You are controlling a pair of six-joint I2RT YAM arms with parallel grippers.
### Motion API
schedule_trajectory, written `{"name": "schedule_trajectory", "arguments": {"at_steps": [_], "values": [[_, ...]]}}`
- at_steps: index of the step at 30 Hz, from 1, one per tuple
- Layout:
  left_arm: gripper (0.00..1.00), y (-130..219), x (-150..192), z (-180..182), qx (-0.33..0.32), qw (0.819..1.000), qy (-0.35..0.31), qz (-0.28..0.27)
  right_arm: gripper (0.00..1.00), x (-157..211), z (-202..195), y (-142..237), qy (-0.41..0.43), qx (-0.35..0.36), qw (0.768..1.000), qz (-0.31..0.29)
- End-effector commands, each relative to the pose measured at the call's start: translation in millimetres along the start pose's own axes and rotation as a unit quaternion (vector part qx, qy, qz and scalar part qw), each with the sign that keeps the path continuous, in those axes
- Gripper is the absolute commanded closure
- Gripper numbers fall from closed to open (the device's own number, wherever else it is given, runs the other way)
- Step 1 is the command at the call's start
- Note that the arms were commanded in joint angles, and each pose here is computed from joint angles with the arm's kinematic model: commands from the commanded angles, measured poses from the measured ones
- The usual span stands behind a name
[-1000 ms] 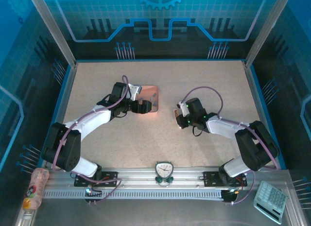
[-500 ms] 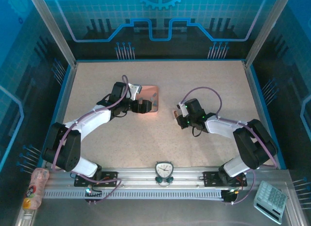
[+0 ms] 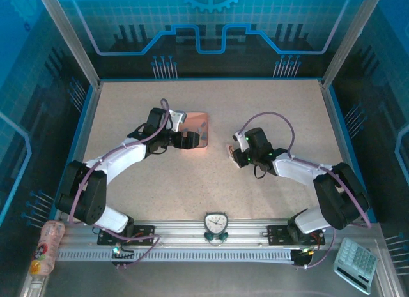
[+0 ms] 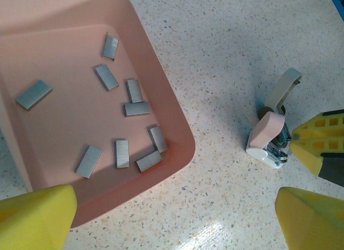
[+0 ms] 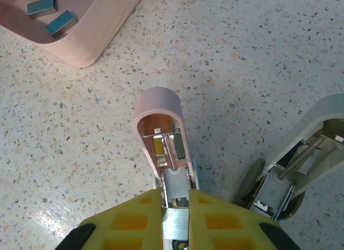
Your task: Load the staples into the stapler
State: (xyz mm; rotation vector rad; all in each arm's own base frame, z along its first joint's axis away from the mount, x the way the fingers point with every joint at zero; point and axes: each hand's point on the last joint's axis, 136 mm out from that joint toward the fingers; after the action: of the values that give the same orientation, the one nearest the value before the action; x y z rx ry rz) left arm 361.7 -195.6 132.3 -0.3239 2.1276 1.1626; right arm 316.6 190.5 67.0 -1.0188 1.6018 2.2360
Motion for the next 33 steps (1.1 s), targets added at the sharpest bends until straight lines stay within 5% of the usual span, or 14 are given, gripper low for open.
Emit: {"name": "schedule_trajectory", "arguments": {"at_steps": [1,33], "values": [[0.04,1,-7,2,0.0,1.0,0.004,0.0,0.84,5,0,0,0.004,-0.002,1.0,0.014],[0.05,1,-6,1,0.004,1.0,0.004,0.006,0.85,15,-8,-11,-0.016,0.023,0.998,0.055]]}}
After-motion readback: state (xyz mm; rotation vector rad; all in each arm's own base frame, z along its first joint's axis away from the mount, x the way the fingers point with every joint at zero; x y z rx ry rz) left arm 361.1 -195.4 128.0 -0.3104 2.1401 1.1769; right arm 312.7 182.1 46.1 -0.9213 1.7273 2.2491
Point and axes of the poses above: each hand's point on the last joint's axis, 136 mm out from that joint toward the fingers, its own y axis back along the fingers, its own z axis along the line the jaws close on, x = y × z, and after that the axes turned 6 degrees about -y, right-handed
